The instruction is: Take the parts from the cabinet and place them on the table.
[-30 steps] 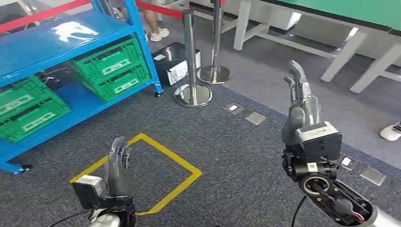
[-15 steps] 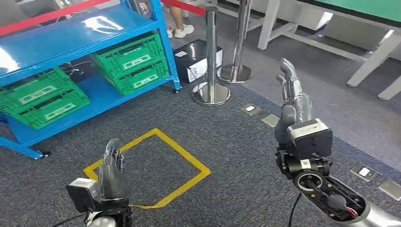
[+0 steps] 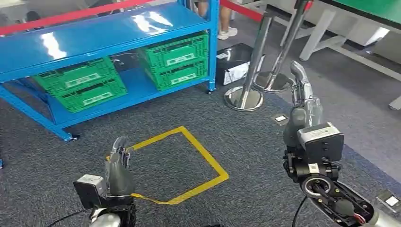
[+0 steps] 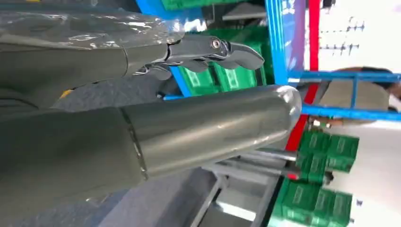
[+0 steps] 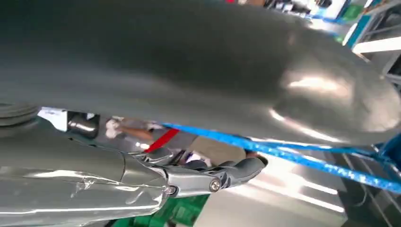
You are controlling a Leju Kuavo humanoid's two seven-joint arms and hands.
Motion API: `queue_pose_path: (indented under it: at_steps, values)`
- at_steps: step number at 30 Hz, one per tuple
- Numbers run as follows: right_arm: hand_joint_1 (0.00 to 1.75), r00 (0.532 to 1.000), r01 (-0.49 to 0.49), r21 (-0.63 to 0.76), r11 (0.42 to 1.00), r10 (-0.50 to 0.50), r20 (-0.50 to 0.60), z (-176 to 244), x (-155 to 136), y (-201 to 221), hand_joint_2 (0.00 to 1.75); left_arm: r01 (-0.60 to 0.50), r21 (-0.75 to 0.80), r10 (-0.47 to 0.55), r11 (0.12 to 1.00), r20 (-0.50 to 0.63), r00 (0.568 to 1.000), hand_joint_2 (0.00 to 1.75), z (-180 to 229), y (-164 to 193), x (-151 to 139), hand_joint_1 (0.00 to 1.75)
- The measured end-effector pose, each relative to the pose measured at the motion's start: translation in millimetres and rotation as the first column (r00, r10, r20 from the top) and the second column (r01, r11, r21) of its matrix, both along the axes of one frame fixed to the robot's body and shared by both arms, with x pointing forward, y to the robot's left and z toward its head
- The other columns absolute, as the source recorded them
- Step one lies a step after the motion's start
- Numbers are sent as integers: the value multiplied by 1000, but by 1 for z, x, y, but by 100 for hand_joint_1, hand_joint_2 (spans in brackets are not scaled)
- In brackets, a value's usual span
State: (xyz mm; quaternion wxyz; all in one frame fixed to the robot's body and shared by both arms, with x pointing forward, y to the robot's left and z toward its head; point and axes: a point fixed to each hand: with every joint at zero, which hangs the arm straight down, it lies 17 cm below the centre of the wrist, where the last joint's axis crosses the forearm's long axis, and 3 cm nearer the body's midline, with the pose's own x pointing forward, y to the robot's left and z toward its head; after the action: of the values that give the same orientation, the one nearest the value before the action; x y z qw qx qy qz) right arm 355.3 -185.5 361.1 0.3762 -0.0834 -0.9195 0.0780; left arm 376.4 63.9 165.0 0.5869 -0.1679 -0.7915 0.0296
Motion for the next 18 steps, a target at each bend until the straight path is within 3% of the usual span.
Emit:
queue_pose_path:
  at_steps: [18]
  values:
    - [0, 1000, 4, 5, 1000, -4, 0, 0, 0, -1, 0, 0, -3, 0, 1000, 8, 1000, 0, 3, 1, 1, 0]
